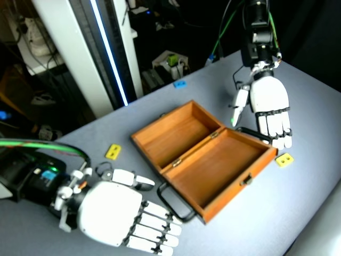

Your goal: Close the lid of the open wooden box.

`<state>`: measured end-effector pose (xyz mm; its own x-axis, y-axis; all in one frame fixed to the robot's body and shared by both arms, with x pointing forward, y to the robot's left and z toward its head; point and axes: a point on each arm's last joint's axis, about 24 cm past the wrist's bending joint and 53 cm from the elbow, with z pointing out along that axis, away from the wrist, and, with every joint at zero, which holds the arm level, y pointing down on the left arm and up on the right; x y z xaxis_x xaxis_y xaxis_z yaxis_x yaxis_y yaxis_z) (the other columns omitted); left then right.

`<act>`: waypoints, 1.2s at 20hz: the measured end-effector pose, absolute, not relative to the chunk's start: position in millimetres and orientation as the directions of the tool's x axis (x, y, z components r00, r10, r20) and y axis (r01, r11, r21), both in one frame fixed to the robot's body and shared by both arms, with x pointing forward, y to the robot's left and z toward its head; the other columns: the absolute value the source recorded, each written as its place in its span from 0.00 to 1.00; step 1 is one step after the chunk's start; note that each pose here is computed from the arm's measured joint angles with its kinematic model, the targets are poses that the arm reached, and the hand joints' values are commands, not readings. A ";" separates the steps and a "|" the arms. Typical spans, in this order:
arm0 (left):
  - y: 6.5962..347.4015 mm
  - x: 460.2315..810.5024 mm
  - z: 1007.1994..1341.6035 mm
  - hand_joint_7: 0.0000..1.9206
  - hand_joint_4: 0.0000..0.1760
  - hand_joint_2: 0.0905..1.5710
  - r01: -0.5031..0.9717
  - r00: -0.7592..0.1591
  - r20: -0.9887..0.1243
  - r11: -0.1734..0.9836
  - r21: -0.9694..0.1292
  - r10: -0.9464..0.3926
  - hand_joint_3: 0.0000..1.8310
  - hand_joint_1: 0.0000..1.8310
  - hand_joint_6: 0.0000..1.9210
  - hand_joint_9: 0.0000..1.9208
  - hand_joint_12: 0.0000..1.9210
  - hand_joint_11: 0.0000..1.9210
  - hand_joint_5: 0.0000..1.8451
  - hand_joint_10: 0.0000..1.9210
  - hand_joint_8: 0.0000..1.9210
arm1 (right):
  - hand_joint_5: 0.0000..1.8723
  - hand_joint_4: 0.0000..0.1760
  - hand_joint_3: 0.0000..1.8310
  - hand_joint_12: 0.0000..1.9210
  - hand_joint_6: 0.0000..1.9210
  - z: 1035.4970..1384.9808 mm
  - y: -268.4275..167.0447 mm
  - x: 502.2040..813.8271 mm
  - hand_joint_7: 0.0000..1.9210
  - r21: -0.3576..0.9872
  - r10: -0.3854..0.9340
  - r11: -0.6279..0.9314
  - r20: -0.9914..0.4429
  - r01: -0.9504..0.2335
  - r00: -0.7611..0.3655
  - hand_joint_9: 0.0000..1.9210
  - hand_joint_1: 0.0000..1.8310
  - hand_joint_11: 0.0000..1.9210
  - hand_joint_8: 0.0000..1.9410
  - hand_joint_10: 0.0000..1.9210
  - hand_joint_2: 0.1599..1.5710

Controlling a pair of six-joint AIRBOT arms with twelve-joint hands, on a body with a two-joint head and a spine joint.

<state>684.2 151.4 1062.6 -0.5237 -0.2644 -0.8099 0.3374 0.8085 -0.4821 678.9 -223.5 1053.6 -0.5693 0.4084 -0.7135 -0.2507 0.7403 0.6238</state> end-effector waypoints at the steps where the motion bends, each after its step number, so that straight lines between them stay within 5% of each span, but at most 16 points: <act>1: 151.9 682.8 1065.7 0.01 0.00 0.87 0.341 -0.517 -0.812 0.804 -0.487 -0.272 0.00 0.00 0.00 0.00 0.00 0.00 0.00 0.00 0.00 | 0.05 0.00 0.00 0.00 0.00 1056.9 -221.9 677.7 0.04 0.628 0.411 0.734 -0.714 -0.259 -0.566 0.01 0.05 0.03 0.00 0.00 0.85; 5: 153.2 679.0 1075.6 0.00 0.00 0.86 0.353 -0.497 -0.813 0.785 -0.509 -0.304 0.00 0.00 0.00 0.00 0.00 0.00 0.00 0.00 0.00 | 0.07 0.00 0.00 0.00 0.00 1065.1 -220.1 675.6 0.06 0.640 0.423 0.719 -0.713 -0.271 -0.559 0.02 0.12 0.04 0.00 0.00 0.86; 24: 148.3 645.1 1104.8 0.02 0.00 0.88 0.431 -0.449 -0.821 0.720 -0.544 -0.352 0.00 0.00 0.00 0.02 0.00 0.00 0.00 0.00 0.00 | 0.08 0.00 0.00 0.01 0.00 1095.9 -191.5 634.7 0.08 0.699 0.441 0.607 -0.692 -0.379 -0.571 0.02 0.06 0.05 0.00 0.00 0.81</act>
